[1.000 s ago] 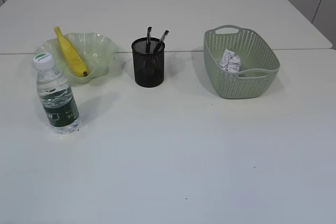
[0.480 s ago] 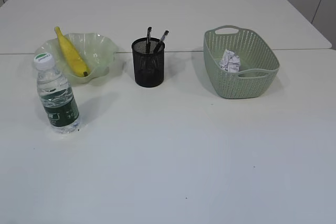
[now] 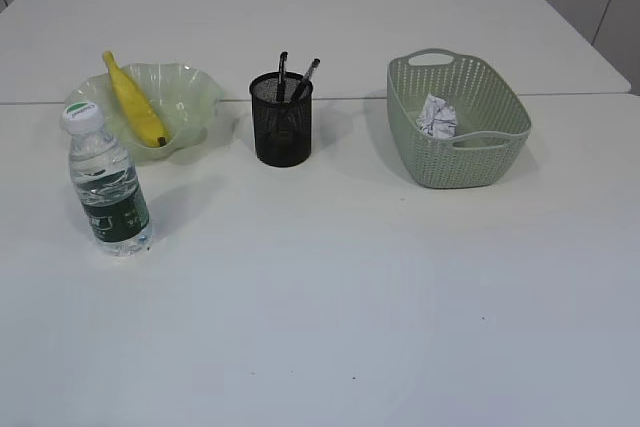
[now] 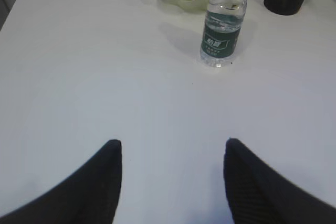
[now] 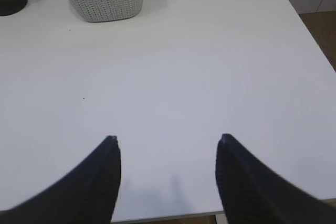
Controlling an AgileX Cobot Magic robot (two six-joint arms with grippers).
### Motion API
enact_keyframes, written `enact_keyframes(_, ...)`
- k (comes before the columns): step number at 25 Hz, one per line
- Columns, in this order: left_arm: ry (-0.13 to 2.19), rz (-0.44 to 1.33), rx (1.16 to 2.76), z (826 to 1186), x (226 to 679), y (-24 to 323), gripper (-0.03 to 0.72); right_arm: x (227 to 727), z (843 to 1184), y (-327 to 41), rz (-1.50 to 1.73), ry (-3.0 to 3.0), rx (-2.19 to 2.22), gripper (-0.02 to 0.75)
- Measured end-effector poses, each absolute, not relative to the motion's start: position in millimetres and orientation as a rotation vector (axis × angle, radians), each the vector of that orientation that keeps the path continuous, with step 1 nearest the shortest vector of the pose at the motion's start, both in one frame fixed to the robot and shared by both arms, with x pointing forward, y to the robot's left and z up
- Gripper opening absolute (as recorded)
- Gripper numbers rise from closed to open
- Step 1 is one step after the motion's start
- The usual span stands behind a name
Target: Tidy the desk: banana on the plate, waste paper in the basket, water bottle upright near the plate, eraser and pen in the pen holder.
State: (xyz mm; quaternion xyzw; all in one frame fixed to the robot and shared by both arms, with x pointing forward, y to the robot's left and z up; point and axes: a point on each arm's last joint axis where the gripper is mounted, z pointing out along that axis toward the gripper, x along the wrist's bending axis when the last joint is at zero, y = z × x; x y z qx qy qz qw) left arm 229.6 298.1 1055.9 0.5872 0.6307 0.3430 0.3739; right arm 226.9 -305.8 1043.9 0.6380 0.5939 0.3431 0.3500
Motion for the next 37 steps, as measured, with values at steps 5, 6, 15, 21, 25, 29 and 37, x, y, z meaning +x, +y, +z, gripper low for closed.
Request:
enact_keyframes(5, 1.617, 0.879, 1.502, 1055.9, 229.7, 298.1, 0.421, 226.9, 1043.9, -305.8, 0.889, 1.538, 1.653, 0.428)
enact_keyframes(6, 1.617, 0.879, 1.502, 1055.9, 229.7, 298.1, 0.417, 226.9, 1043.9, -305.8, 0.889, 1.538, 1.653, 0.428)
enact_keyframes(15, 1.617, 0.881, 1.503, 1055.9, 229.7, 298.1, 0.386, 226.9, 1043.9, -302.3, 0.891, 1.608, 1.586, 0.428)
enact_keyframes(21, 1.616, 0.882, 1.505, 1055.9, 229.7, 298.1, 0.38, 227.0, 1043.9, -299.1, 0.904, 1.658, 1.54, 0.428)
enact_keyframes(25, 1.615, 0.883, 1.507, 1055.9, 229.7, 298.1, 0.38, 227.5, 1043.0, -299.0, 0.902, 1.66, 1.54, 0.428)
enact_keyframes(29, 1.615, 0.883, 1.507, 1055.9, 229.7, 298.1, 0.372, 227.5, 1043.0, -299.0, 0.9, 1.663, 1.537, 0.428)
enact_keyframes(37, 1.613, 0.885, 1.509, 1055.9, 229.7, 298.1, 0.37, 227.5, 1043.0, -299.0, 0.9, 1.663, 1.537, 0.428)
